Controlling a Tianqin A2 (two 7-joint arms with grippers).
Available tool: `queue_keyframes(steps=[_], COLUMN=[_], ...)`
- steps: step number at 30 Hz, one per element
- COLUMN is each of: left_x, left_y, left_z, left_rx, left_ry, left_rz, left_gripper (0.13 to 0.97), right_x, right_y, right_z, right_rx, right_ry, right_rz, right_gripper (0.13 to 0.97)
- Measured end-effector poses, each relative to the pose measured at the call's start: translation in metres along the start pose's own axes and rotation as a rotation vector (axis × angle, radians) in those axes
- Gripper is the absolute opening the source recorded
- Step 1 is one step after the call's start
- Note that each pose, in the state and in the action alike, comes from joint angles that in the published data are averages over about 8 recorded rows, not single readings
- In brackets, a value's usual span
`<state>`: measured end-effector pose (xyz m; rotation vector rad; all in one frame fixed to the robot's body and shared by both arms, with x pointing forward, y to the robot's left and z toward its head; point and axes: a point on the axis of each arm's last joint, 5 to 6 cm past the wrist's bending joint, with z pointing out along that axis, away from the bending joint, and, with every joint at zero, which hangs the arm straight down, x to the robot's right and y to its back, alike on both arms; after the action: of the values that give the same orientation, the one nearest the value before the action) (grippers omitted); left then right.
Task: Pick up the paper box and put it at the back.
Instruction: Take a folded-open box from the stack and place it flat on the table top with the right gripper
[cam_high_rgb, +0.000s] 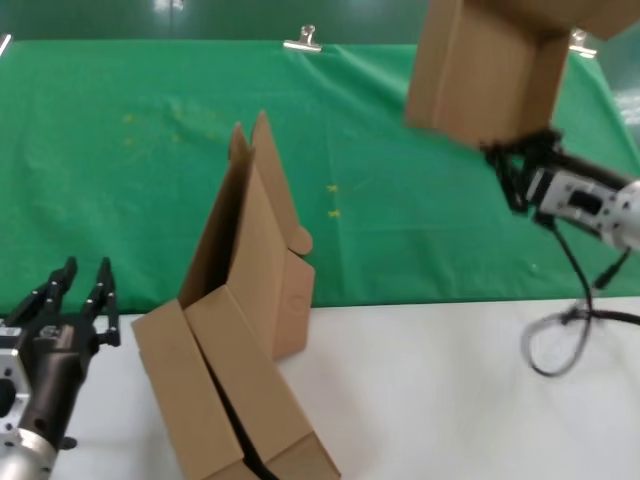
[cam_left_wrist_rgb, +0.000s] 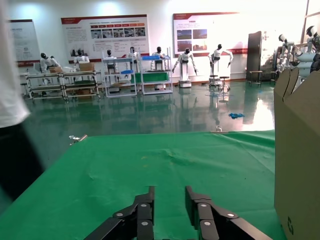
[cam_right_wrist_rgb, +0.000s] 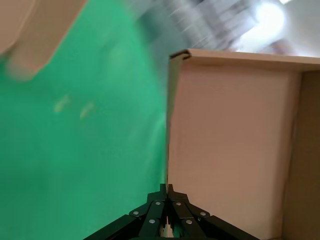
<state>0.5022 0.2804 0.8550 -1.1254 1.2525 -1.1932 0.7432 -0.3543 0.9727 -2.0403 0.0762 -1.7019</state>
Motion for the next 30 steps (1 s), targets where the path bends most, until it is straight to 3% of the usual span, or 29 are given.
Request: queue_keyframes(steps=[6,13,18,26,30], left_x=[0.0000,0.0000,0.0000,0.0000,0.0000], left_y=[0.0000,0.0000,0.0000,0.0000,0.0000], left_z=[0.000,0.000,0.000,0.000,0.000], left_rx=[0.000,0.000,0.000,0.000,0.000], left_ry=[0.000,0.000,0.000,0.000,0.000], left_rz=[0.000,0.001,0.000,0.000,0.000], left_gripper=[0.315,0.464,0.486,0.696,0.754], right_x=[0.004,0.013,0.013,0.005,0.002], right_y=[0.007,0.011,0.015,0.019,0.018], right_z=[0.001,-0.002,-0.005,-0.008,-0.006], right_rx=[-0.145,-0.229,-0.258,-0.269,-0.263], right_ry=[-0.194,-0.323,-0.362,-0.378,-0.375], right_rz=[-0.151,-0.205,-0.214,-0.173,-0.145], right_gripper=[0.147,0.146,0.146,0.148,0.151])
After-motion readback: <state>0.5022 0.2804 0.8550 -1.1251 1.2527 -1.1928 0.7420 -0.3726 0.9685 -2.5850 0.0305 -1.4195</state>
